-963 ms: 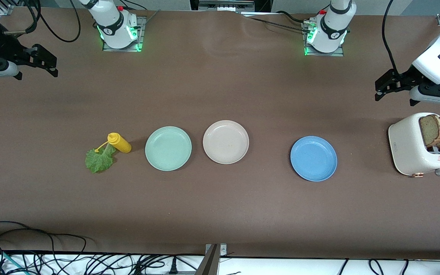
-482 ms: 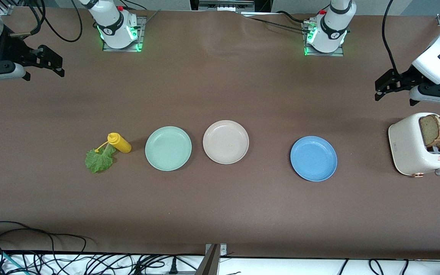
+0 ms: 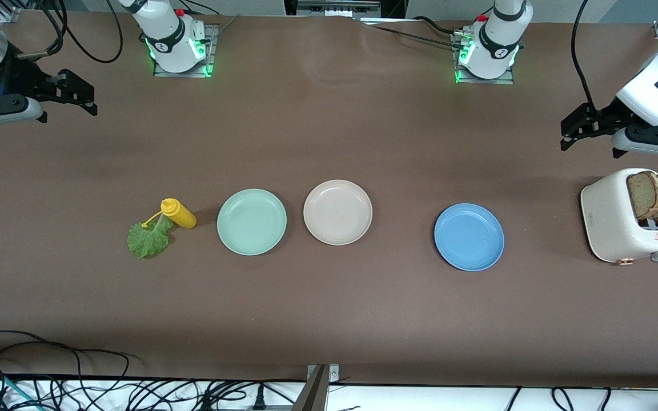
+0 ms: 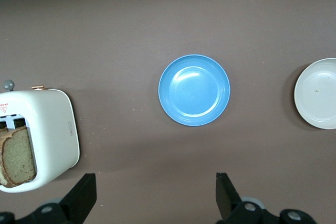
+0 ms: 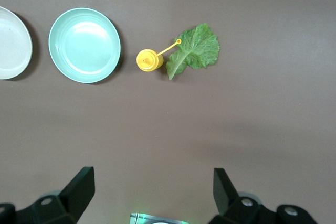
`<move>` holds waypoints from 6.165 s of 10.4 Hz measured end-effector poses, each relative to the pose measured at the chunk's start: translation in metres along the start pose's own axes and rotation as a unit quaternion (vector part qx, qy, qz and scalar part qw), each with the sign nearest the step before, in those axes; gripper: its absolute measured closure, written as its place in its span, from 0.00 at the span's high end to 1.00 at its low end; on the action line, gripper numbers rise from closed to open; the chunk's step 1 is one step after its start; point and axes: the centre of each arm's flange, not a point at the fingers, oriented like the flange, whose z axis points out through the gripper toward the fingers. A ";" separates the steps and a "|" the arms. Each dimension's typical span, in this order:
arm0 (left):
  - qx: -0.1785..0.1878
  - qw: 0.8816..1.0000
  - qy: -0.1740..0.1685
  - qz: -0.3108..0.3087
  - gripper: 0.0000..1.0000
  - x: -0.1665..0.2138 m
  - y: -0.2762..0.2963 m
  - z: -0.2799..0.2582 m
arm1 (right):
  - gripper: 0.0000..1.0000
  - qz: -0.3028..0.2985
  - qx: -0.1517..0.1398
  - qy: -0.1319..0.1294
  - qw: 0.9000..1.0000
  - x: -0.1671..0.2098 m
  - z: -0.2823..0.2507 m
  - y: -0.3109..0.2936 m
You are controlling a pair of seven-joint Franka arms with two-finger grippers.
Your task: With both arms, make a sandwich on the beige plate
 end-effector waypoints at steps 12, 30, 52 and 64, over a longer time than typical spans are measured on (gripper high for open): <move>0.000 1.000 0.000 0.000 1.00 0.000 0.000 0.000 | 1.00 0.010 0.005 -0.017 1.000 0.008 0.017 0.013; 0.000 1.000 0.000 0.000 1.00 0.000 0.000 0.000 | 1.00 0.037 0.000 -0.030 0.999 0.014 0.036 0.022; -0.005 0.996 -0.047 -0.070 1.00 -0.006 -0.078 0.027 | 1.00 0.037 0.000 -0.035 0.999 0.015 0.041 0.022; 0.011 0.993 -0.119 -0.019 1.00 -0.004 -0.273 0.200 | 1.00 0.042 0.002 -0.060 0.997 0.032 0.077 0.033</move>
